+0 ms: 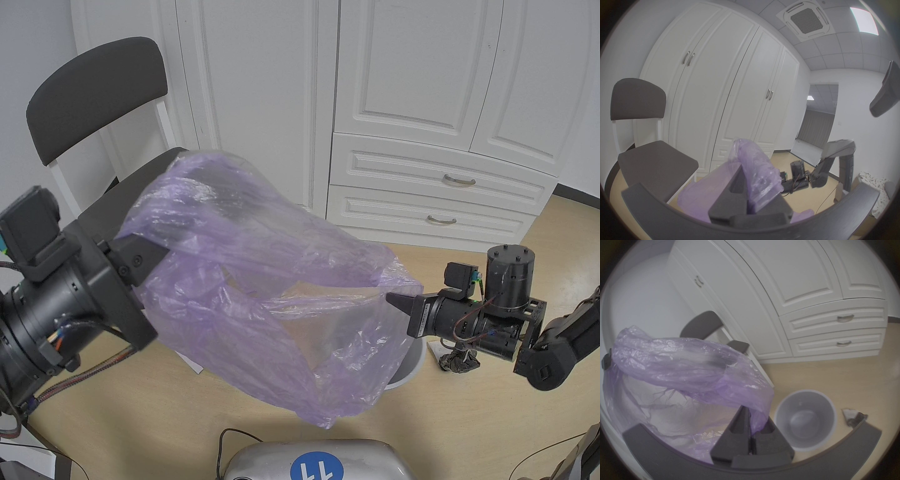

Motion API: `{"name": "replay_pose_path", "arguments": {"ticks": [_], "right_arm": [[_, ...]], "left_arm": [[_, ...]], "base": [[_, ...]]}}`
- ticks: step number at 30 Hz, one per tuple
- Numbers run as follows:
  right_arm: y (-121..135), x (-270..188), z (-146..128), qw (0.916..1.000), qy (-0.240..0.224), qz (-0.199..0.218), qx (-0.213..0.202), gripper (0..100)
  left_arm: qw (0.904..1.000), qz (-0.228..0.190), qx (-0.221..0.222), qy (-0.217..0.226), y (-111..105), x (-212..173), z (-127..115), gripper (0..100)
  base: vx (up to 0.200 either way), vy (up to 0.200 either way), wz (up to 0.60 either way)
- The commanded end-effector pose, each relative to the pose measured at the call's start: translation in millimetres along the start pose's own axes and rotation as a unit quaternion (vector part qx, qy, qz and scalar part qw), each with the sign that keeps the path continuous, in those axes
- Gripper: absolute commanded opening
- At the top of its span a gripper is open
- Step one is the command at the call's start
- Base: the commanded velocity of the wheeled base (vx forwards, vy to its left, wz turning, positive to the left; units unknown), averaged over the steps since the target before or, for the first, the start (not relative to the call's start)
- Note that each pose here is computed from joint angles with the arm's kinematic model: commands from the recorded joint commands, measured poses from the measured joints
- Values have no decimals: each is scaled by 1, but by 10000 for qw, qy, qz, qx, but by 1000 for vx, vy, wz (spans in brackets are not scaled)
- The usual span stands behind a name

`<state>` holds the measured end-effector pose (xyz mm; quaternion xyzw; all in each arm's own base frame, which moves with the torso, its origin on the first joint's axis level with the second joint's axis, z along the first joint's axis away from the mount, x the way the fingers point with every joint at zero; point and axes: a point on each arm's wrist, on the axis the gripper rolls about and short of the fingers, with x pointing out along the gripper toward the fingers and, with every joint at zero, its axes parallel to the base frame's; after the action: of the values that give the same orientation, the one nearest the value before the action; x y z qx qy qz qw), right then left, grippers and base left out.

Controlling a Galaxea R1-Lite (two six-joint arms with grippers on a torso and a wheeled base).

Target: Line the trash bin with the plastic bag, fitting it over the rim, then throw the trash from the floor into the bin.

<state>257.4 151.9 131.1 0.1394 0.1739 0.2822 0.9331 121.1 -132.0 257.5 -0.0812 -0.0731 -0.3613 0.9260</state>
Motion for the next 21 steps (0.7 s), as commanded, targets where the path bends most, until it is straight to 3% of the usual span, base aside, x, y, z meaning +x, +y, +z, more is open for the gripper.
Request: {"name": "replay_pose_path", "arguments": {"ticks": [1,10,14,21], "right_arm": [[27,-55,83,9926,-528,-1091,-50,0],[36,-93,98,9894,-726,-1256,-98,0],[34,-108,98,9845,-644,-1569,-458,0],[20,-115,87,9739,-379,-2002,-1003,0]], "left_arm": [[9939,478,125,988,18,38,-52,0],[9825,904,191,1619,41,58,-88,0],[9763,1104,212,1851,53,69,-107,0],[9769,1203,211,1751,64,82,-128,0]], "base": [[0,0,0],[0,0,0],[0,0,0],[0,0,0]]}}
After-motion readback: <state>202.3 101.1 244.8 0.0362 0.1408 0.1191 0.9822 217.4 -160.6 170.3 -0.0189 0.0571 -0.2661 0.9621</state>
